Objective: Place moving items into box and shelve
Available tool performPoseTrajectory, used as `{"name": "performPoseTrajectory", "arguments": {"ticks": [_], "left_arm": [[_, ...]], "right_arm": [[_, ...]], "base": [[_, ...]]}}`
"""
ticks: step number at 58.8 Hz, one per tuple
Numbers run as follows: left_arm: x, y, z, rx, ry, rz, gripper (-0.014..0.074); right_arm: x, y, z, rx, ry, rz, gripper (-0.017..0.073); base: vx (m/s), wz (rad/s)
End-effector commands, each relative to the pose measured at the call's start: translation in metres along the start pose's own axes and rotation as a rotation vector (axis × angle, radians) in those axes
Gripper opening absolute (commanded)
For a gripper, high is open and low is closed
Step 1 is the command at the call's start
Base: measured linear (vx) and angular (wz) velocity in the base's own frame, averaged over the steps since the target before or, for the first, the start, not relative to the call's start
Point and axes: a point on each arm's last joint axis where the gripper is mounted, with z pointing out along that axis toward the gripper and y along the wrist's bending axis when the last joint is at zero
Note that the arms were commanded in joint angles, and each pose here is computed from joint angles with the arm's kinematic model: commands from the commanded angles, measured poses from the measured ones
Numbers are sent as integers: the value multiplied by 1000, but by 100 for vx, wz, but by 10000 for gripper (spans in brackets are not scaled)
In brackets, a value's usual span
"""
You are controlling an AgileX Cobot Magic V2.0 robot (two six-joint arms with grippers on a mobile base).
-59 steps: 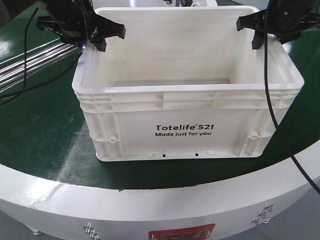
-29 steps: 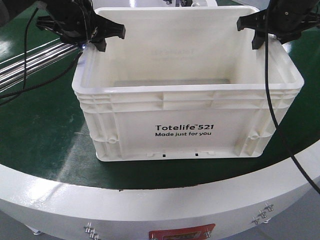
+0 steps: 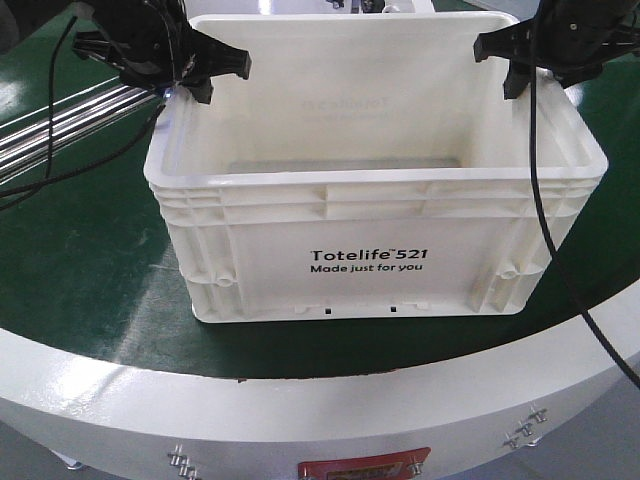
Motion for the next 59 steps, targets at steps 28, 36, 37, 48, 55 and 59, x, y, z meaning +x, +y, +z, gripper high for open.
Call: {"name": "performPoseTrajectory", "arguments": {"ticks": [28, 36, 37, 48, 55, 59], "left_arm": [[-8, 1, -36, 31, -118, 7, 313], [-8, 1, -36, 31, -118, 7, 313], [-8, 1, -36, 31, -118, 7, 313], [-8, 1, -36, 31, -118, 7, 313], [-8, 1, -36, 31, -118, 7, 313], [-8, 1, -36, 31, -118, 7, 313]], "right_arm": [[0, -2, -24, -3, -26, -3, 459], [0, -3, -24, 2, -26, 0, 492], [0, -3, -24, 2, -26, 1, 491], [0, -3, -24, 5, -26, 8, 440], [0, -4, -24, 17, -28, 22, 304], [0, -5, -24, 24, -29, 20, 196]], "base": [[0, 0], [0, 0], [0, 0], [0, 0], [0, 0], [0, 0]]}}
